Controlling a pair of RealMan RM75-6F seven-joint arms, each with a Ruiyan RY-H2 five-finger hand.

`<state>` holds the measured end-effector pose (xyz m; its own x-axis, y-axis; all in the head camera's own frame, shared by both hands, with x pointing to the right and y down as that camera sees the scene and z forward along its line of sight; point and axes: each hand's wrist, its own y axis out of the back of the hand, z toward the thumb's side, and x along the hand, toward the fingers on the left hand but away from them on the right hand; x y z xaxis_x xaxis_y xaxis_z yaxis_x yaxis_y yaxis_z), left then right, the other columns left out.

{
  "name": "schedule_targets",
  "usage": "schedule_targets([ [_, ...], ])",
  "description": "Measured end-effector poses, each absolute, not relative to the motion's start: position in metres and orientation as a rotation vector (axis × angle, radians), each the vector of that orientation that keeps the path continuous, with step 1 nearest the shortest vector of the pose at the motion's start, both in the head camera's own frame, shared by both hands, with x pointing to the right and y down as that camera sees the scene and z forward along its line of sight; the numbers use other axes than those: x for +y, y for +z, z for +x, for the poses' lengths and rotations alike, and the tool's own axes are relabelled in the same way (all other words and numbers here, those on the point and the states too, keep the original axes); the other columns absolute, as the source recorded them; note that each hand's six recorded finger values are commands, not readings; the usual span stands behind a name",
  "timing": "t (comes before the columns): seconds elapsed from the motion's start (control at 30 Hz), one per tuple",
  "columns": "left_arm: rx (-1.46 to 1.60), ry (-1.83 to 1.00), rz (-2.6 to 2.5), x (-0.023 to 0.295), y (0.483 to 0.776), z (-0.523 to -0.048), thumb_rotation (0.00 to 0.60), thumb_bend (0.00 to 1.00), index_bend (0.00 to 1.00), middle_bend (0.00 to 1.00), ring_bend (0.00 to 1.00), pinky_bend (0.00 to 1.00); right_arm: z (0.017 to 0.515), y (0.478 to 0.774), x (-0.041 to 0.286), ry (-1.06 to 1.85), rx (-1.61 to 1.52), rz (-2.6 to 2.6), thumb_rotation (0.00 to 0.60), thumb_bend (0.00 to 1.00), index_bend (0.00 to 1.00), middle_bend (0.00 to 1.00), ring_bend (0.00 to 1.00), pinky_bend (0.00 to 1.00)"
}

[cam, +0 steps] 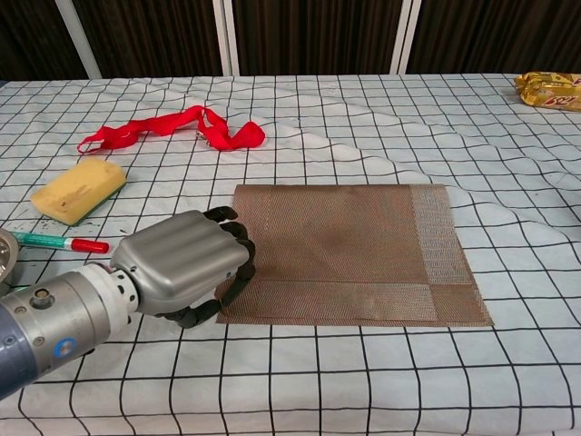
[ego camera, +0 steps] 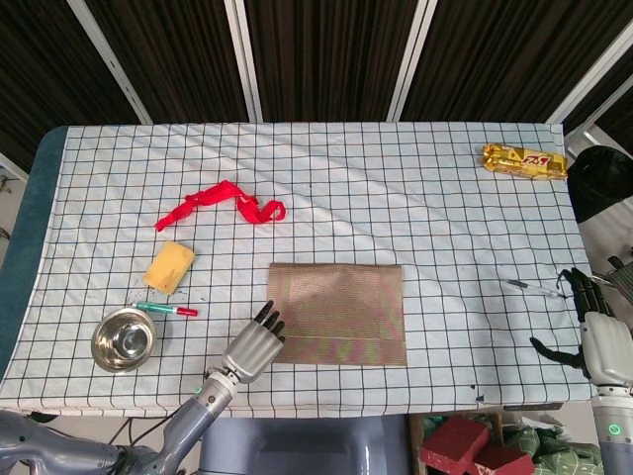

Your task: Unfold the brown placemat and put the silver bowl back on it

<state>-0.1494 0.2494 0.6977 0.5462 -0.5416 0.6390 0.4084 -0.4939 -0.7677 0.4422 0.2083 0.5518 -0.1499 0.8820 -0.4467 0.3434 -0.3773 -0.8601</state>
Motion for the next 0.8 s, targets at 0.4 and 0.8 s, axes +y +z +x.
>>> schedule_targets([
  [0.4,0.138,-1.149,-1.723,0.241,0.682,-0.164,0.6,0.47,0.6,0.24,0.12,0.06,0.442,0.551,0.208,1.544,-1.382,-1.666,0.6,0.1,0.03,0.0,0.0,0.16],
  [0.8,0.152,-1.194,-1.736,0.25,0.657,-0.212,0.6,0.47,0.6,0.24,0.12,0.06,0.441,0.551,0.209,1.541,-1.379,-1.663,0.6,0.1,0.03,0.0,0.0,0.16],
])
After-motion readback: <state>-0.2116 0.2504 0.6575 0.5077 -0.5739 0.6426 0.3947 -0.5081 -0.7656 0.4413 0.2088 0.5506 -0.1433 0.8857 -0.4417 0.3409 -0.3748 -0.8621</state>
